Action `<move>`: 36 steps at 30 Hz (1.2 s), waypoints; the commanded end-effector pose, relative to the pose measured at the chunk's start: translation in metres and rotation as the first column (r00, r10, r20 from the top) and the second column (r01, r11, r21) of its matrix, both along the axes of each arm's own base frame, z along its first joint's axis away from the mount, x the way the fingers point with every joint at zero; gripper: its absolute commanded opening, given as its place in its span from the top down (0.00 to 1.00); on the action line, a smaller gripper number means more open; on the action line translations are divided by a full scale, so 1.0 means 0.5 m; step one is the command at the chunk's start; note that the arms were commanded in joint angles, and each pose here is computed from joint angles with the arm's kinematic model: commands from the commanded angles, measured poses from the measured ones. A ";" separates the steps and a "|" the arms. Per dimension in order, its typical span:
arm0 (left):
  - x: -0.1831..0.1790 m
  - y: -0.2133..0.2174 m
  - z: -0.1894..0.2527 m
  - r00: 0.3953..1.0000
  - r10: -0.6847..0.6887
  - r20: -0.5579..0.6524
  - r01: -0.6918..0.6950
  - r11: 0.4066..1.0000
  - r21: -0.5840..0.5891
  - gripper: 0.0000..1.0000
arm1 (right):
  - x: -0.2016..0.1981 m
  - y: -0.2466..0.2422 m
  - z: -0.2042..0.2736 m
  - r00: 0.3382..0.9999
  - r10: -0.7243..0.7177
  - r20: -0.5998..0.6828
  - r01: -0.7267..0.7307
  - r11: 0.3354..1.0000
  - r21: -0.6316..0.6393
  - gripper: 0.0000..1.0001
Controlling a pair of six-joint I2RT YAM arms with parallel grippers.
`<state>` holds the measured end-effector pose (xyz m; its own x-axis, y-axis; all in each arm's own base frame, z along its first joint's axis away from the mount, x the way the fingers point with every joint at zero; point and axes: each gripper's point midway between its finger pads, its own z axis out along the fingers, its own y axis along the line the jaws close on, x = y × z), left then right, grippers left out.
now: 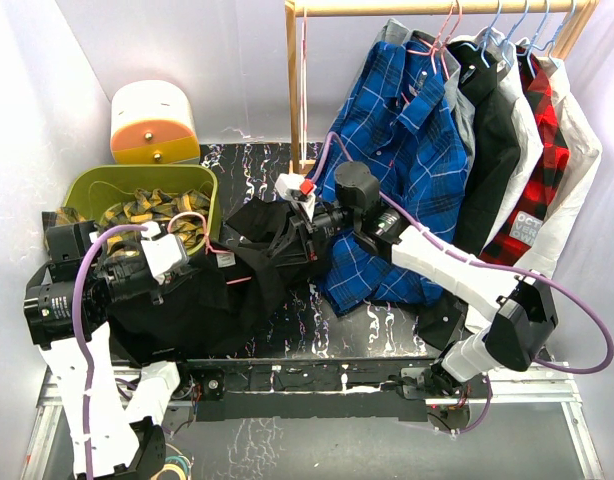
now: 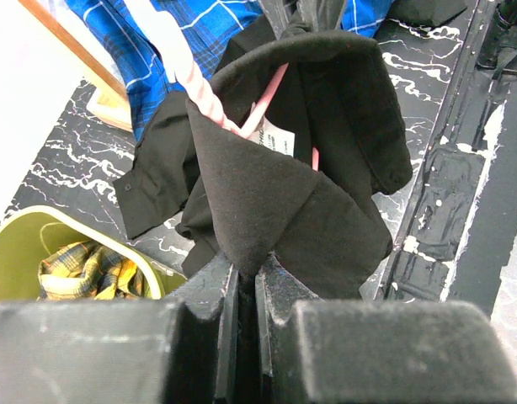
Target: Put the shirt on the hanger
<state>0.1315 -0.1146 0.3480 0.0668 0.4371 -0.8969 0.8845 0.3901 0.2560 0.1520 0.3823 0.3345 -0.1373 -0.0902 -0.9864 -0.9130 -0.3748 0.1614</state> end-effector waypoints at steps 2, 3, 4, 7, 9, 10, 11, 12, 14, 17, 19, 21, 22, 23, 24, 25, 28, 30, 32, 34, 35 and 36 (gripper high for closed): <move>0.003 -0.019 0.021 0.999 -0.034 0.006 0.034 0.996 -0.082 1.00 | -0.008 0.021 0.057 0.996 -0.051 0.068 0.046 0.996 0.075 0.92; 0.014 -0.012 0.019 1.000 -0.002 0.003 0.002 0.997 -0.074 0.96 | 0.006 0.021 0.051 0.991 -0.116 0.070 0.110 0.991 0.077 0.92; 0.023 -0.004 0.013 1.000 0.026 0.002 -0.026 0.998 -0.061 0.91 | 0.023 0.017 0.048 0.980 -0.187 0.071 0.181 0.980 0.085 0.92; 0.037 0.020 -0.013 0.997 0.082 0.008 -0.082 0.997 0.011 0.76 | 0.054 -0.018 0.031 0.946 -0.319 0.059 0.314 0.946 0.076 0.92; 0.039 0.031 -0.029 0.995 0.100 -0.006 -0.100 0.994 0.048 0.70 | 0.065 -0.047 0.008 0.935 -0.353 0.030 0.351 0.935 0.047 0.92; 0.037 0.033 -0.035 0.995 0.102 -0.019 -0.101 0.993 0.056 0.68 | 0.071 -0.061 -0.005 0.925 -0.379 0.022 0.378 0.925 0.031 0.92; 0.034 0.034 -0.040 0.995 0.100 -0.031 -0.098 0.993 0.062 0.65 | 0.076 -0.076 -0.015 0.914 -0.406 0.019 0.406 0.914 0.020 0.92; 0.032 0.034 -0.044 0.995 0.096 -0.038 -0.094 0.993 0.067 0.62 | 0.083 -0.090 -0.025 0.899 -0.437 0.022 0.437 0.899 0.014 0.92; 0.033 0.037 -0.053 0.994 0.102 -0.046 -0.098 0.992 0.077 0.62 | 0.094 -0.114 -0.040 0.872 -0.489 0.018 0.489 0.872 0.000 0.92; 0.045 0.049 -0.072 0.991 0.125 -0.051 -0.119 0.988 0.102 0.73 | 0.101 -0.148 -0.047 0.840 -0.543 -0.002 0.542 0.840 -0.016 0.92; 0.055 0.055 -0.077 0.988 0.145 -0.059 -0.138 0.985 0.107 0.77 | 0.094 -0.166 -0.050 0.825 -0.565 -0.002 0.565 0.825 -0.017 0.92; 0.056 0.049 -0.060 0.988 0.143 -0.060 -0.138 0.987 0.083 0.74 | 0.088 -0.180 -0.058 0.811 -0.585 0.008 0.585 0.810 -0.039 0.92; 0.054 0.044 -0.049 0.989 0.134 -0.060 -0.130 0.989 0.066 0.70 | 0.090 -0.189 -0.064 0.794 -0.607 0.011 0.607 0.793 -0.053 0.92; 0.052 0.039 -0.036 0.990 0.128 -0.063 -0.125 0.991 0.048 0.65 | 0.096 -0.199 -0.070 0.766 -0.643 0.006 0.642 0.764 -0.067 0.92; 0.053 0.035 -0.023 0.989 0.129 -0.073 -0.128 0.991 0.027 0.61 | 0.104 -0.212 -0.076 0.725 -0.689 -0.015 0.686 0.723 -0.080 0.92; 0.057 0.033 -0.010 0.985 0.142 -0.093 -0.142 0.990 0.006 0.51 | 0.111 -0.225 -0.081 0.679 -0.733 -0.042 0.727 0.679 -0.096 0.92; 0.075 0.031 0.033 0.964 0.205 -0.170 -0.219 0.973 -0.067 0.03 | 0.090 -0.252 -0.102 0.640 -0.763 -0.091 0.752 0.646 -0.131 0.92; 0.084 0.033 0.063 0.948 0.253 -0.195 -0.277 0.955 -0.104 0.03 | 0.070 -0.270 -0.113 0.618 -0.775 -0.129 0.764 0.631 -0.135 0.92; 0.091 0.040 0.100 0.933 0.317 -0.173 -0.342 0.929 -0.140 0.03 | 0.062 -0.290 -0.134 0.578 -0.802 -0.147 0.786 0.596 -0.161 0.92; 0.102 0.057 0.141 0.904 0.410 -0.119 -0.426 0.887 -0.180 0.03 | 0.053 -0.305 -0.151 0.551 -0.818 -0.161 0.799 0.574 -0.180 0.92; 0.107 0.072 0.158 0.876 0.471 -0.101 -0.481 0.854 -0.197 0.03 | 0.050 -0.312 -0.156 0.539 -0.825 -0.170 0.805 0.564 -0.185 0.92; 0.112 0.087 0.178 0.846 0.528 -0.072 -0.530 0.819 -0.221 0.03 | 0.045 -0.317 -0.157 0.529 -0.829 -0.181 0.810 0.557 -0.184 0.92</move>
